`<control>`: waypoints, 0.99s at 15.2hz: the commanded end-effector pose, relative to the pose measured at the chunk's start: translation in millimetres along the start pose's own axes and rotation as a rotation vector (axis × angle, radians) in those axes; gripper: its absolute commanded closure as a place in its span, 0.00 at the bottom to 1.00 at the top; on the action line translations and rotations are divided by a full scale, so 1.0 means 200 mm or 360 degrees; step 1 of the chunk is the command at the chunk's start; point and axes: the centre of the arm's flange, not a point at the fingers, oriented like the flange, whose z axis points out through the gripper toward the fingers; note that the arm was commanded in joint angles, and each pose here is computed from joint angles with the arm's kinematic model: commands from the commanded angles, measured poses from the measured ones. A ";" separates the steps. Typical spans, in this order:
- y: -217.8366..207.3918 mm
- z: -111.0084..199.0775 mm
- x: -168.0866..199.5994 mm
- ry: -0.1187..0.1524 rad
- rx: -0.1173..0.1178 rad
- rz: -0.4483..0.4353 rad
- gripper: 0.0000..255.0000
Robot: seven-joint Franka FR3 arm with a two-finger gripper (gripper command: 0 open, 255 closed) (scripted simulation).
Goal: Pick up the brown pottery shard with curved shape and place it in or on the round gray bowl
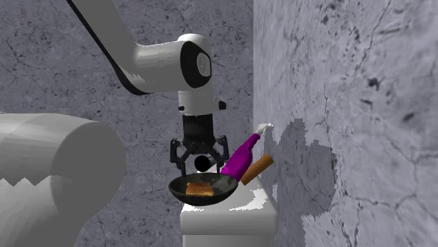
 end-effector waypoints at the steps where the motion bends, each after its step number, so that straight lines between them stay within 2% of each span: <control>1: 0.00 0.00 0.00 0.0000 0.0000 0.0000 0.00; 3: 0.00 0.00 0.00 0.0000 0.0000 0.0000 0.00; 7: 0.00 -0.25 0.00 0.0000 0.0000 0.0000 0.00; 15: 0.00 -0.25 0.00 0.0000 0.0000 0.0000 0.00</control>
